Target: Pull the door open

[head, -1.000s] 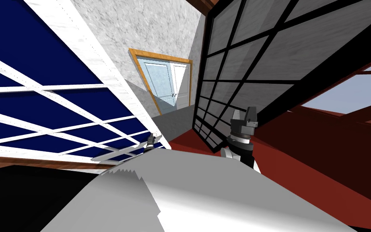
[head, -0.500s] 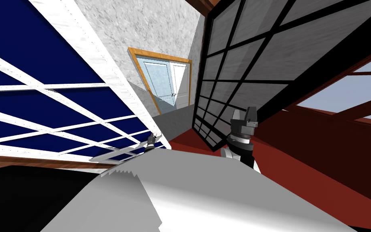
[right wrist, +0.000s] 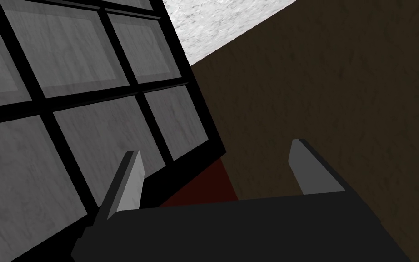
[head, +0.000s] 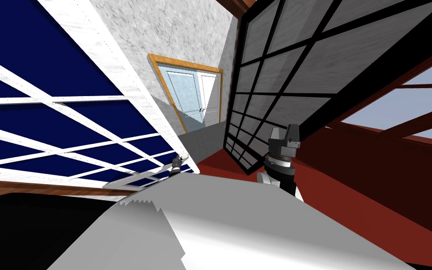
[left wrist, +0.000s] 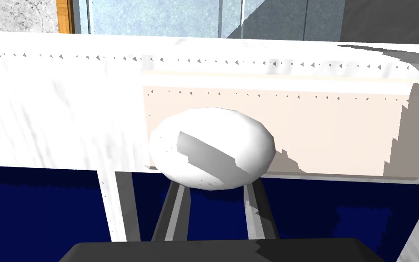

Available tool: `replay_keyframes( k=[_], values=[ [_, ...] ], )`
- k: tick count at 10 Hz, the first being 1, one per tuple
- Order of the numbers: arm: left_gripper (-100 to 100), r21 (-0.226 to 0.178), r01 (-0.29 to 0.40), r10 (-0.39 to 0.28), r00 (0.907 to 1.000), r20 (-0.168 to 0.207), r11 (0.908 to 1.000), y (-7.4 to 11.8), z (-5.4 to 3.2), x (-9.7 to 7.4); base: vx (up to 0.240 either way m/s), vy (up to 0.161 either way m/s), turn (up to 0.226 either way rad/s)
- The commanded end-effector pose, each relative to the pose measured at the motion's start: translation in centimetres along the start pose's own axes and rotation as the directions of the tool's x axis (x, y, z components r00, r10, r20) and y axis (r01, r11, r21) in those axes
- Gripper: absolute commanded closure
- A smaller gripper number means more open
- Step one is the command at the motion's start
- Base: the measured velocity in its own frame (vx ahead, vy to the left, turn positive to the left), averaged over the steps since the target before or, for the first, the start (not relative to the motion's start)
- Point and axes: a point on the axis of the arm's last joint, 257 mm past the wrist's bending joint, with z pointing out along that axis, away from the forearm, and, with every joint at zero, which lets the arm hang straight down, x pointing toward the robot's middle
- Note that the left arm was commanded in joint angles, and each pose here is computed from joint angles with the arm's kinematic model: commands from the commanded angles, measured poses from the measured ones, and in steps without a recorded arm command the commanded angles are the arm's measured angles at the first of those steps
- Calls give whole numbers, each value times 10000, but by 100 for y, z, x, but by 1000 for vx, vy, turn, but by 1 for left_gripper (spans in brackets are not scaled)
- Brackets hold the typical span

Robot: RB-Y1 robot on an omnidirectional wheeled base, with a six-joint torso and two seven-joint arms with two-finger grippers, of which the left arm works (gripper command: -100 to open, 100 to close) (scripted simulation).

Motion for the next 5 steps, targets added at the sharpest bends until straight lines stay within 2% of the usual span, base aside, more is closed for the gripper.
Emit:
replay_keyframes(
  k=[1,2,3,4,5],
  values=[
    [100,78,499,-499,9987,-113,9987,-25,26,76,-40,8,-25],
    [100,70,910,-909,9958,-113,9958,-23,42,95,-32,5,-27],
    [100,69,999,-998,9949,-114,9950,-23,42,95,-29,7,-13],
    [100,61,1443,-1442,9895,-113,9895,-21,58,114,-33,10,-19],
    [100,60,1496,-1495,9887,-114,9887,-21,58,114,-31,2,-23]
  ],
)
